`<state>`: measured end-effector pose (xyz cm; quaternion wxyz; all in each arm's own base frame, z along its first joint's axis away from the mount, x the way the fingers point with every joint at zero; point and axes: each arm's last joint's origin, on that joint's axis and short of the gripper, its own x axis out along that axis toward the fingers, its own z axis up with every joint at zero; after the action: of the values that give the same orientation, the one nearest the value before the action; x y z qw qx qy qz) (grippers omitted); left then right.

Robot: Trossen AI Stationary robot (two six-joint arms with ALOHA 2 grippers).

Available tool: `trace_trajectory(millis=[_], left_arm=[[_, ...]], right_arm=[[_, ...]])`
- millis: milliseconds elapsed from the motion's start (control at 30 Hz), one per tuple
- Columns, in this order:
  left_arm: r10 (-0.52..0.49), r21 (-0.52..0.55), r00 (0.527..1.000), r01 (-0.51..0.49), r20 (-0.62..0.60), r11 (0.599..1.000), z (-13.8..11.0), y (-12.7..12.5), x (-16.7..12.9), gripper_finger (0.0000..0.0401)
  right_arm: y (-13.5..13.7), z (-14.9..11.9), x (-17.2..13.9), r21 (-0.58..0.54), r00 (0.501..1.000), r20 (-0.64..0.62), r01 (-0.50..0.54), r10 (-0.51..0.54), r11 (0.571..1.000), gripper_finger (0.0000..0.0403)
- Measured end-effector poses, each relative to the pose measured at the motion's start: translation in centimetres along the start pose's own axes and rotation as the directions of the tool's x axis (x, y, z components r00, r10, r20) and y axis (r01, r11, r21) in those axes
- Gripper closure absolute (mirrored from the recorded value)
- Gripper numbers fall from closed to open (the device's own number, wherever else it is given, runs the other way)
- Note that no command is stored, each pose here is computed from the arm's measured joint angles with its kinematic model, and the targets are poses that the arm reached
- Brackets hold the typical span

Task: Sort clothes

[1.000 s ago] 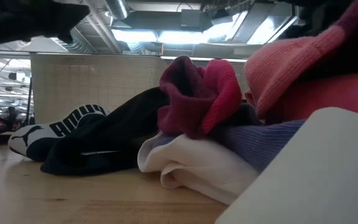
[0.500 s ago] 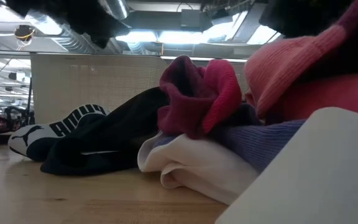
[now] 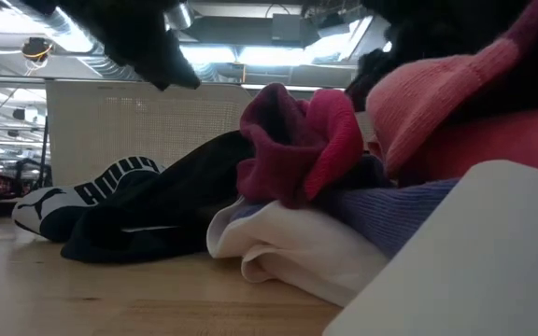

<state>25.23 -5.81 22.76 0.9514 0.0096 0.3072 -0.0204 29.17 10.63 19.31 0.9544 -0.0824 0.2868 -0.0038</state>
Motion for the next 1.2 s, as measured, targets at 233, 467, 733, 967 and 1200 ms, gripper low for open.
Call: trace_trajectory(millis=[233,467,733,967,1200], left_arm=[[-0.002,-0.095,1.000,0.003,0.009,0.995,-0.2,-0.1,0.1,0.0397],[-0.001,-0.078,0.998,0.006,0.060,0.997,0.3,-0.1,0.1,0.0397],[0.000,-0.081,0.997,0.006,0.072,0.997,0.4,-0.1,0.1,0.0397],[-0.001,-0.082,0.997,0.007,0.078,0.997,0.5,-0.1,0.1,0.0397],[-0.002,-0.082,0.996,0.009,0.084,0.997,0.5,-0.1,0.1,0.0397]], right_arm=[[0.1,-1.3,2.5,0.052,0.988,-0.049,-0.145,0.148,0.988,0.0114],[0.6,-2.4,4.1,0.037,0.989,-0.065,-0.130,0.132,0.991,0.0138],[0.3,-2.5,4.1,-0.017,0.997,-0.065,-0.042,0.041,0.999,0.0333],[0.1,-2.3,3.9,-0.052,0.998,-0.054,0.031,-0.033,0.998,0.0366],[-0.8,-0.3,1.4,-0.079,0.998,0.008,0.056,-0.055,0.995,0.0391]])
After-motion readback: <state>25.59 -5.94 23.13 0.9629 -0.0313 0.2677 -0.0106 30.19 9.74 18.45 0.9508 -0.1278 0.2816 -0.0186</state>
